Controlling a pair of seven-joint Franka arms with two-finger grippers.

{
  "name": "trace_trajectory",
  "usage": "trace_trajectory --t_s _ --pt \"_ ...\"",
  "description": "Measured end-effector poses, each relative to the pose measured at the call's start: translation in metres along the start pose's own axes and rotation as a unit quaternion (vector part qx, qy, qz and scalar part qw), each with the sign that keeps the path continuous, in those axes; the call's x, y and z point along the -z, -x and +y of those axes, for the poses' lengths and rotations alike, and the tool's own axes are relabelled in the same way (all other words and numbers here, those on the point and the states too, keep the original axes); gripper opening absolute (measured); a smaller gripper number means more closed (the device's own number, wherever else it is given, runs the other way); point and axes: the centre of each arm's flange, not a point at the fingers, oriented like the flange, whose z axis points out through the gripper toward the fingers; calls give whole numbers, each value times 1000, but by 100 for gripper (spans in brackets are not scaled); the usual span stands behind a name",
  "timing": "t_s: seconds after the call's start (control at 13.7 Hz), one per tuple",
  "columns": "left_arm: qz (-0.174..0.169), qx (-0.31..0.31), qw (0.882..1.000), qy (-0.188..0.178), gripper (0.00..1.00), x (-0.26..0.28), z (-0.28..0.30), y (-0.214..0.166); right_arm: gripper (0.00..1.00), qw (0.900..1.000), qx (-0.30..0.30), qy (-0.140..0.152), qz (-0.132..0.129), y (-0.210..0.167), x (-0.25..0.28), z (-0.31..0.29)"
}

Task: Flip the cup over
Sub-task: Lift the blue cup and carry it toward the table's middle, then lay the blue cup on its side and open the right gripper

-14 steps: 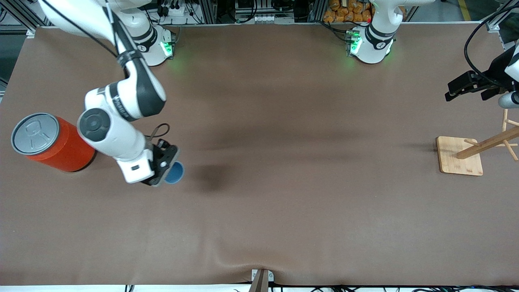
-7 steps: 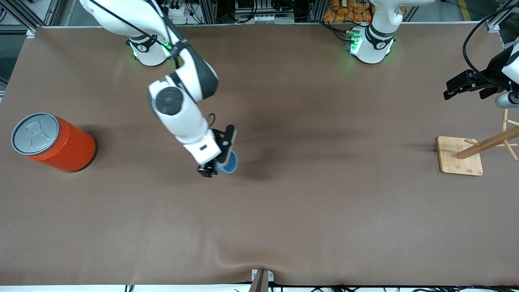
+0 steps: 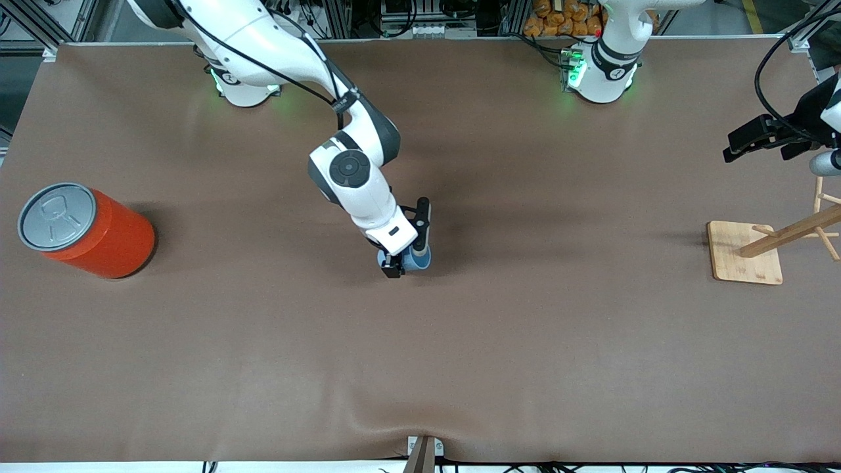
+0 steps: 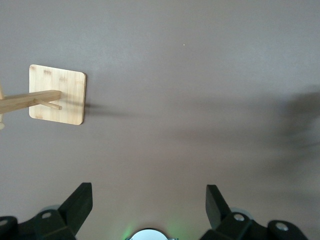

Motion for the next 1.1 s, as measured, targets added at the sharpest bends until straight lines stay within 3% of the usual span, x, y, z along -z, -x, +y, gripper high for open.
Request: trace_trajectory --t_s 0.66,0.88,1.1 --pt "-6 2 1000 6 100 -5 -1 -2 78 999 30 13 -39 -14 -41 -30" --pt "-6 2 1000 7 100 -6 -1 -3 100 998 32 19 -47 -20 -51 -41" --pt "-6 2 1000 7 100 -6 0 -3 100 998 31 22 -47 -20 -52 -41"
